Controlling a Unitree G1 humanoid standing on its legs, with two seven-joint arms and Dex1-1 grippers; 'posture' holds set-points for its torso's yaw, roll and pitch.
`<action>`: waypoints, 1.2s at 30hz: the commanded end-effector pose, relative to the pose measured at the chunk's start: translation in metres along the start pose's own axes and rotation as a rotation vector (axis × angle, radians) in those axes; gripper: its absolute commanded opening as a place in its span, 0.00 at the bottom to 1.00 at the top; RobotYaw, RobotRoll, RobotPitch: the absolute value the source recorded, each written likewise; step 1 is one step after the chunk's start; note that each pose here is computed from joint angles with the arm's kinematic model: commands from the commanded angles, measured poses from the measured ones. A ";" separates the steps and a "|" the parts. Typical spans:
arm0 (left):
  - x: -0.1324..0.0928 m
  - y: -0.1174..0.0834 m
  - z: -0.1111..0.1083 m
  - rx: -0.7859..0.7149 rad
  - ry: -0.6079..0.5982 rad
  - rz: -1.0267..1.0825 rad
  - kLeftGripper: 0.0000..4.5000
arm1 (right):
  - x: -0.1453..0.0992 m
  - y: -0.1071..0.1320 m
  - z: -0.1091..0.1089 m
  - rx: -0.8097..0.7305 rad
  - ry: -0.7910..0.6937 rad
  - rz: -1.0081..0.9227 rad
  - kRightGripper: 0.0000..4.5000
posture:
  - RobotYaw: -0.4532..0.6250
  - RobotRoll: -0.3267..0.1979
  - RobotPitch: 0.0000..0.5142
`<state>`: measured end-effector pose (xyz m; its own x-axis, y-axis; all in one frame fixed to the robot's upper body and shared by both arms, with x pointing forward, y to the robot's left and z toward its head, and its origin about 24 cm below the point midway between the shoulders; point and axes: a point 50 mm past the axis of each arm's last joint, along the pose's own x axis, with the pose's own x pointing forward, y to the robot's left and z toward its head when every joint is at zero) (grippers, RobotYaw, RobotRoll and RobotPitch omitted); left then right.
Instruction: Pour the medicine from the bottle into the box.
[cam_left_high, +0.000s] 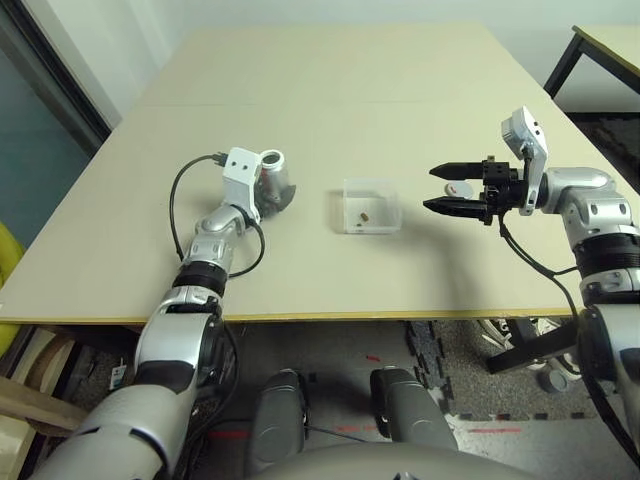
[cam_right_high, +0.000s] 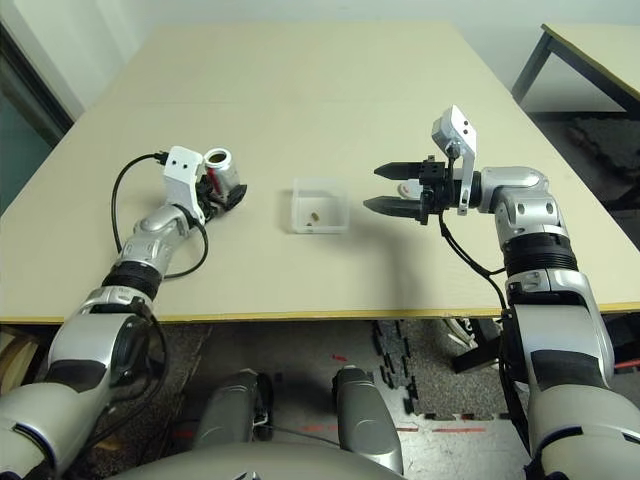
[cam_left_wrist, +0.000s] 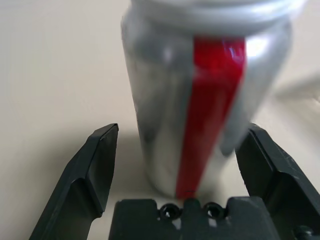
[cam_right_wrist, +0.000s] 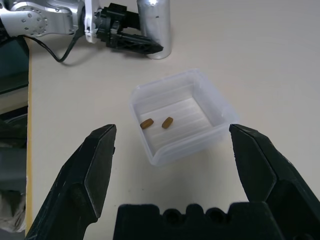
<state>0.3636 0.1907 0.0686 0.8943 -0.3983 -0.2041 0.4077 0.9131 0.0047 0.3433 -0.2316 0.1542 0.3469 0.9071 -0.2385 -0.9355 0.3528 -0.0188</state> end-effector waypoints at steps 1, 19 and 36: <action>-0.011 -0.003 -0.001 -0.010 0.010 -0.037 0.99 | -0.002 0.000 -0.004 0.008 0.009 -0.002 1.00 | 0.28 0.62 0.18; -0.090 0.004 0.010 -0.105 -0.071 -0.017 0.99 | -0.014 -0.008 0.003 0.111 -0.146 -0.146 1.00 | 0.32 0.62 0.23; -0.105 0.109 0.035 -0.030 -0.120 0.377 0.99 | -0.066 -0.025 -0.011 0.099 -0.282 -0.778 1.00 | 0.31 0.62 0.22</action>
<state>0.3175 0.3250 0.1269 0.9967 -0.0544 -0.0606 0.0551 0.9984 0.0099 0.3470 -0.2928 0.1575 0.8736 0.4855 0.0322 -0.4863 0.8734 0.0261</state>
